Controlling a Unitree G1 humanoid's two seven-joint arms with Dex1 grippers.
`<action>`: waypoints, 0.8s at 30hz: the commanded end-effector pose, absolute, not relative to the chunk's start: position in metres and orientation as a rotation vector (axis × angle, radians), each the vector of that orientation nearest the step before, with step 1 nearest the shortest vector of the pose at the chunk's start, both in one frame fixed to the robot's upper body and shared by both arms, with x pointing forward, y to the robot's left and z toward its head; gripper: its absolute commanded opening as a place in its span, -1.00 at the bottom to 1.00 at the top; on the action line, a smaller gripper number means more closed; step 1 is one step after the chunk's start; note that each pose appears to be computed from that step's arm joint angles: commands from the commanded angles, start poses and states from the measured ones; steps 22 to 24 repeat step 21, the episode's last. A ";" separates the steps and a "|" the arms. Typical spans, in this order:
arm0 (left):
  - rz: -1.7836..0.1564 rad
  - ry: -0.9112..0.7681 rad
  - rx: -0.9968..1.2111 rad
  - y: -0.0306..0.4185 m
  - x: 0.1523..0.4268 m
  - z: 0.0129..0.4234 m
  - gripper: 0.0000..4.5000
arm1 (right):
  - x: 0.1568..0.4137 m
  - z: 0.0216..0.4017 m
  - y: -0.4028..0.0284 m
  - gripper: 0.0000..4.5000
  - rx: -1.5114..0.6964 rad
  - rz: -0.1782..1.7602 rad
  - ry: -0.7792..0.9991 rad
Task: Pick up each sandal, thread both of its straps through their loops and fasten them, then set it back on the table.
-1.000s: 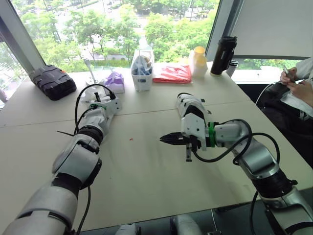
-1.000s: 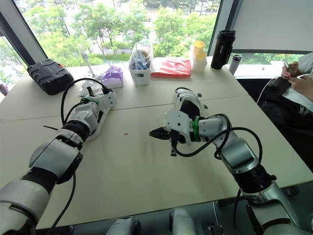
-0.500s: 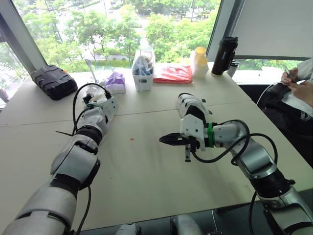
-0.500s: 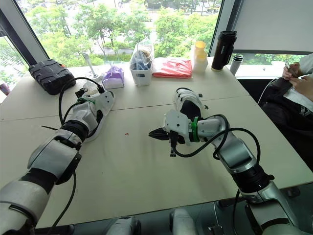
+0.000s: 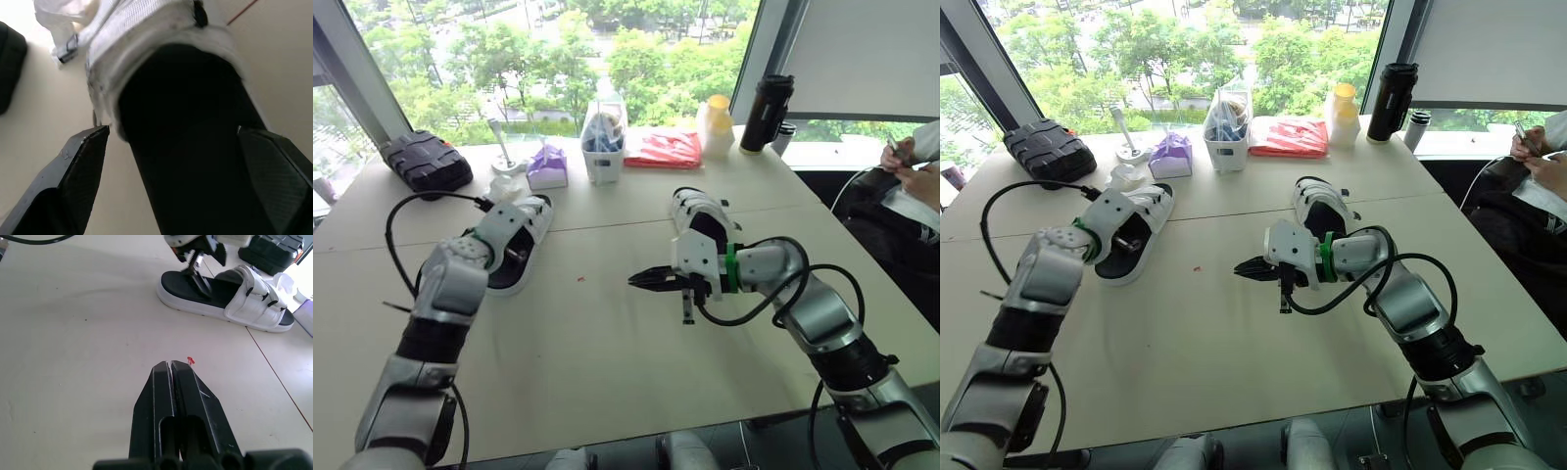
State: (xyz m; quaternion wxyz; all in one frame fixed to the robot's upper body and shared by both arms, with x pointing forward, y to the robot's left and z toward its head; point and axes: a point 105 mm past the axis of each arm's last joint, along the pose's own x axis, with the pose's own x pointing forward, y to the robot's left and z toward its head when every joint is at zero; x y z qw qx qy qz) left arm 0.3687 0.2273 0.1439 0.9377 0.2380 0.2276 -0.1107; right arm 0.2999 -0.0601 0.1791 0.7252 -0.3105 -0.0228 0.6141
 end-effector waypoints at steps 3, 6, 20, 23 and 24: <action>-0.380 0.274 0.259 0.204 0.340 0.184 0.96 | 0.309 0.204 -0.069 -1.00 -0.704 1.312 -0.121; -0.473 0.082 0.198 0.198 0.323 0.214 0.96 | 0.315 0.215 -0.078 -1.00 -0.695 1.279 -0.127; -0.737 0.104 0.236 0.194 0.242 0.215 0.96 | 0.322 0.251 -0.129 -1.00 -0.654 1.165 -0.074; -0.734 0.106 0.230 0.194 0.242 0.216 0.96 | 0.323 0.251 -0.130 -1.00 -0.653 1.161 -0.073; -0.734 0.106 0.230 0.194 0.242 0.216 0.96 | 0.323 0.251 -0.130 -1.00 -0.653 1.161 -0.073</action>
